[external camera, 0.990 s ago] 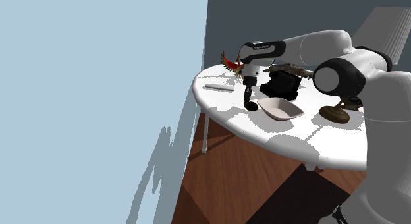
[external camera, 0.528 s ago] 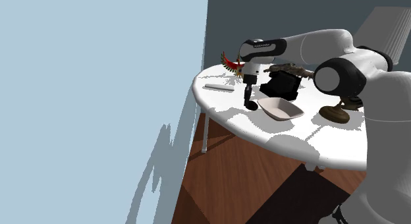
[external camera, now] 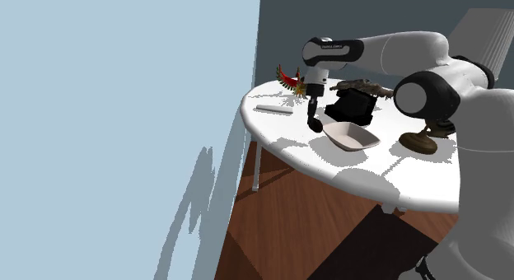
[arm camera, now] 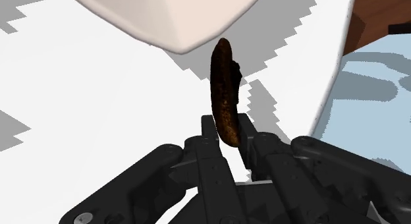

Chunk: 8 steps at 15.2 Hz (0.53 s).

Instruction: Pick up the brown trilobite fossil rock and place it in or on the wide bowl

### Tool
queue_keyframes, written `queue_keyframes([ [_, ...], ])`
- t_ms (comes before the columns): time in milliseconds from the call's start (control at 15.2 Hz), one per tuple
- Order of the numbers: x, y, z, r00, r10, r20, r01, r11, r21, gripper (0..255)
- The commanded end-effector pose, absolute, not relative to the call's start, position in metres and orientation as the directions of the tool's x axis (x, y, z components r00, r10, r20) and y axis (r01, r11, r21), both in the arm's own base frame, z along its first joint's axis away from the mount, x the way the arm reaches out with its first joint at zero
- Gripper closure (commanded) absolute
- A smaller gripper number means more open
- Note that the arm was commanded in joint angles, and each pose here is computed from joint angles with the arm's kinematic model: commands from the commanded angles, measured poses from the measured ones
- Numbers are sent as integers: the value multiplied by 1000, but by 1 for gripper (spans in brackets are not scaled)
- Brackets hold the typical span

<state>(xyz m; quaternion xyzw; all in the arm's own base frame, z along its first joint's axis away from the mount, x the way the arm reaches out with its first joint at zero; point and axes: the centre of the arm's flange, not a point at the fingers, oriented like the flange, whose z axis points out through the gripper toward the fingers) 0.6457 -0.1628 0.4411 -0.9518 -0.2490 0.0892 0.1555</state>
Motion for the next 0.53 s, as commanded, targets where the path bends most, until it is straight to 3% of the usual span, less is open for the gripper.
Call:
queue_keyframes([
  [0,645,-162,452,860,501,-93,445,-828,-340,255],
  [462,645,-162,489,860,501,-93,445,-828,-340,255],
])
